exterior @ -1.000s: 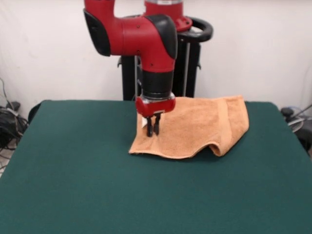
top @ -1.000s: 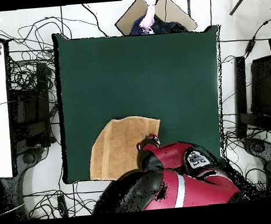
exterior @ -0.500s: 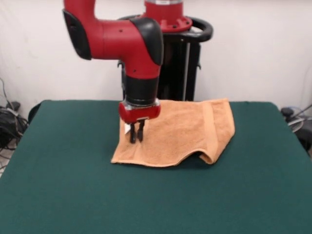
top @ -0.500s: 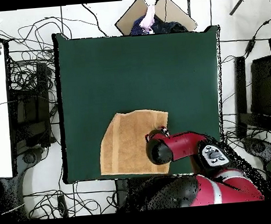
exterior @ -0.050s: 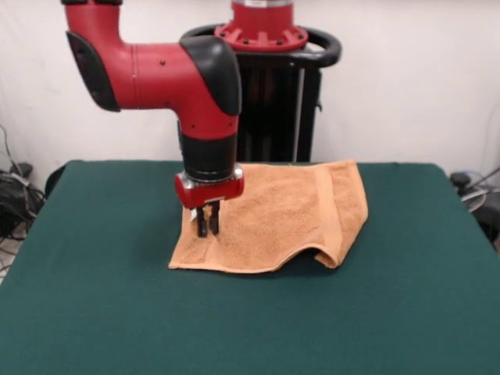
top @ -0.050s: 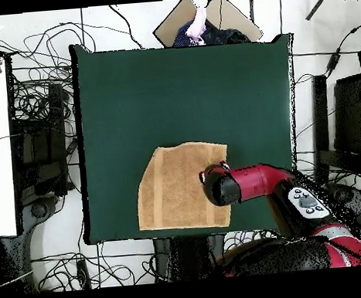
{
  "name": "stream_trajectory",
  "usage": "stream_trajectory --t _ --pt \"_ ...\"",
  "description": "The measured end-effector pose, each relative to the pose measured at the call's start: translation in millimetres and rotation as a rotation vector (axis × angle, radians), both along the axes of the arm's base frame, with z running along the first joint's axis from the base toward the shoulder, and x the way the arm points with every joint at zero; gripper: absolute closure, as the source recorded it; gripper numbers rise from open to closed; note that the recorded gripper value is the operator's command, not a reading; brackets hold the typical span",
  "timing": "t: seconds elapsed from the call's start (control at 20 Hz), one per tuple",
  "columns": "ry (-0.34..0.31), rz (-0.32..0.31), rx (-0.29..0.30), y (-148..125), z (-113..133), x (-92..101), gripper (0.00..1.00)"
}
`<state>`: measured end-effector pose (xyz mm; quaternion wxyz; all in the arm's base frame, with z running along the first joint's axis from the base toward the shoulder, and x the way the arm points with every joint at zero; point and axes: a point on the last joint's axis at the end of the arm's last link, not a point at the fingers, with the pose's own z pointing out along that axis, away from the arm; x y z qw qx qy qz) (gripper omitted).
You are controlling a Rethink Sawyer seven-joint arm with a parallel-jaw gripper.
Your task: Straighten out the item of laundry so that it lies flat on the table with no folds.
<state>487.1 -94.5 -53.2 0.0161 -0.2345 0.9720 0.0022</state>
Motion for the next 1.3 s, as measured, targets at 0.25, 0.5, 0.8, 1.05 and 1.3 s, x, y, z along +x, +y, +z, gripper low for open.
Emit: stream_trajectory --t 0.25,0.5,0.8,1.05,1.3 --pt "0.071 0.035 0.021 -3 0 9.9 1.0" --pt "0.113 0.09 0.043 -9 1 18.0 1.0" --pt "0.142 0.16 0.055 -14 2 29.4 1.0" --pt "0.115 0.162 0.032 -26 6 44.9 1.0" --pt "0.086 0.155 0.004 -37 17 58.3 1.0"
